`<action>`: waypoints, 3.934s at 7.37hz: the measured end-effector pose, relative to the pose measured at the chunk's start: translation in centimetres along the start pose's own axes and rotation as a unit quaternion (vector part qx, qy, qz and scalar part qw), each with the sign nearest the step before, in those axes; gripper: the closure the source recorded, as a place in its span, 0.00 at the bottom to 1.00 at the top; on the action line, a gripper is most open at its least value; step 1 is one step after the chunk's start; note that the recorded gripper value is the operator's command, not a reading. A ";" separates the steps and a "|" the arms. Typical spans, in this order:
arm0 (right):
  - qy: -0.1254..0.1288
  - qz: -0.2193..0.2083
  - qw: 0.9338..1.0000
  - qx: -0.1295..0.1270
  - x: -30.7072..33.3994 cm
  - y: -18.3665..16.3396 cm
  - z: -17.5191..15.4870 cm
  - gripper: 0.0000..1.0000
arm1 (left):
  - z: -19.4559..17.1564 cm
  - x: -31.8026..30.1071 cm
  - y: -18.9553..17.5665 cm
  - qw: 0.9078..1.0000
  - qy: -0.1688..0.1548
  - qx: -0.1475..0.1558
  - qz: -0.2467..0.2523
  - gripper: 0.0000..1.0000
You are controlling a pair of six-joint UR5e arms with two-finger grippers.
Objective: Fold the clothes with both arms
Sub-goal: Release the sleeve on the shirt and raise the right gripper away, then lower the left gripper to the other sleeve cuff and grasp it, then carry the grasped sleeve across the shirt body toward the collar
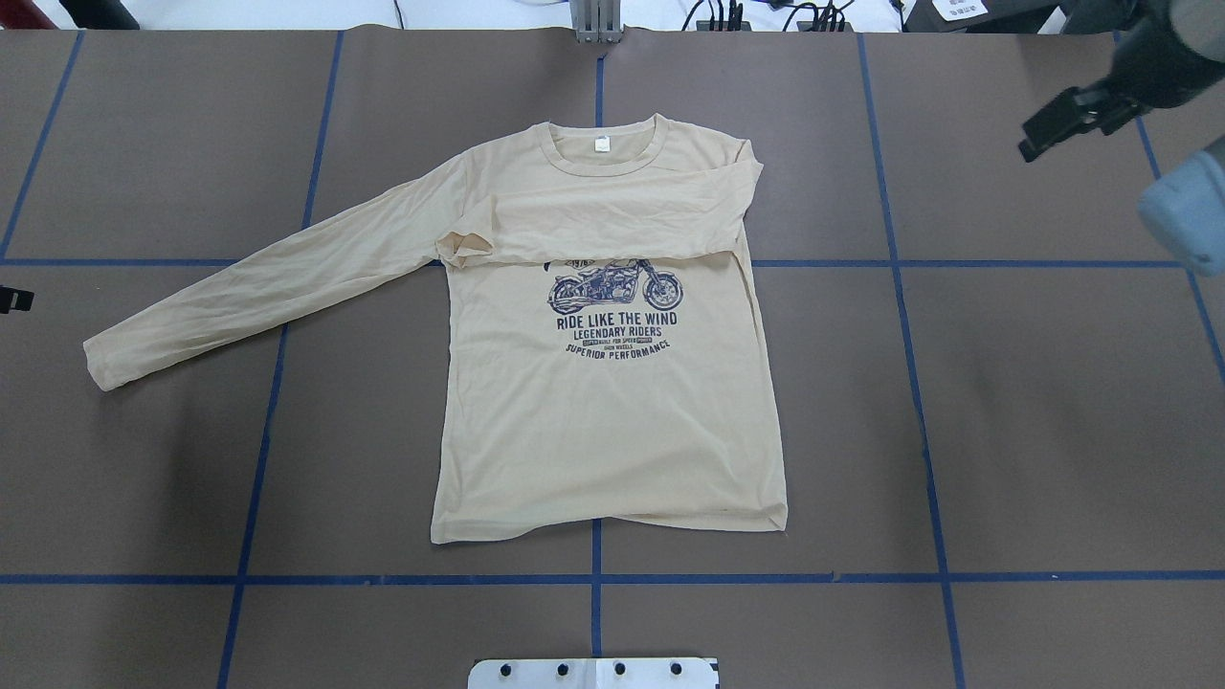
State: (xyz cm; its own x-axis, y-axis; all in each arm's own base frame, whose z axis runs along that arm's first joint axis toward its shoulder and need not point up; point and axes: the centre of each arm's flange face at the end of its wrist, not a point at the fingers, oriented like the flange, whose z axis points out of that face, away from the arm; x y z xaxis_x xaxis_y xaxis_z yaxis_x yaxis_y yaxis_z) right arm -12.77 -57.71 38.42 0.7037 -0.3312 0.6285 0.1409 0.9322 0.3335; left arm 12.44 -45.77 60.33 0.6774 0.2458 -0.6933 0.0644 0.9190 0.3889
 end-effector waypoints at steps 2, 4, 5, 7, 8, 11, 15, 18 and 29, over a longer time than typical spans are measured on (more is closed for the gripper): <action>-0.004 -0.006 1.000 -0.009 5.7 3.8 -0.6 0.01 | 3.2 1.8 1.8 0.999 0.008 -0.001 -0.038 0.10; -0.004 -0.003 1.000 -0.011 7.2 5.0 -0.7 0.01 | 5.3 3.8 3.1 0.997 0.015 -0.010 -0.074 0.13; -0.003 -0.003 1.000 -0.012 7.4 5.2 -0.7 0.01 | 6.1 4.6 3.5 0.996 0.016 -0.014 -0.083 0.17; -0.003 -0.003 1.000 -0.011 7.4 5.3 -0.9 0.01 | 7.0 5.1 3.7 0.996 0.015 -0.018 -0.088 0.22; -0.003 -0.003 1.000 -0.010 7.4 5.3 -0.9 0.01 | 7.3 5.3 3.6 0.996 0.016 -0.020 -0.087 0.22; -0.003 -0.003 1.000 -0.010 7.4 5.3 -1.0 0.01 | 7.9 6.0 3.8 0.996 0.019 -0.025 -0.082 0.22; -0.005 -0.003 1.000 -0.009 7.3 5.2 -1.1 0.01 | 8.5 6.8 4.4 0.996 0.022 -0.034 -0.074 0.41; -0.006 -0.004 1.000 -0.008 7.2 5.1 -1.2 0.01 | 8.6 7.1 4.5 0.996 0.023 -0.037 -0.072 1.00; -0.007 0.001 1.000 -0.006 7.0 5.1 -1.4 0.01 | 1.7 28.6 -15.0 0.995 0.002 -0.061 -0.081 1.00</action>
State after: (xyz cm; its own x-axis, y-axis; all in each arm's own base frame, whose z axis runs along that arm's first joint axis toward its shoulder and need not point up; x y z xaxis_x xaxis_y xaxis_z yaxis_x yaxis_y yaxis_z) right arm -6.17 -55.03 43.53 0.6946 -0.3309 0.6388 0.1473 0.9345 0.3240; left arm 32.12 -53.00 35.71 0.6621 0.0925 -0.7437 0.0836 0.9770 0.1959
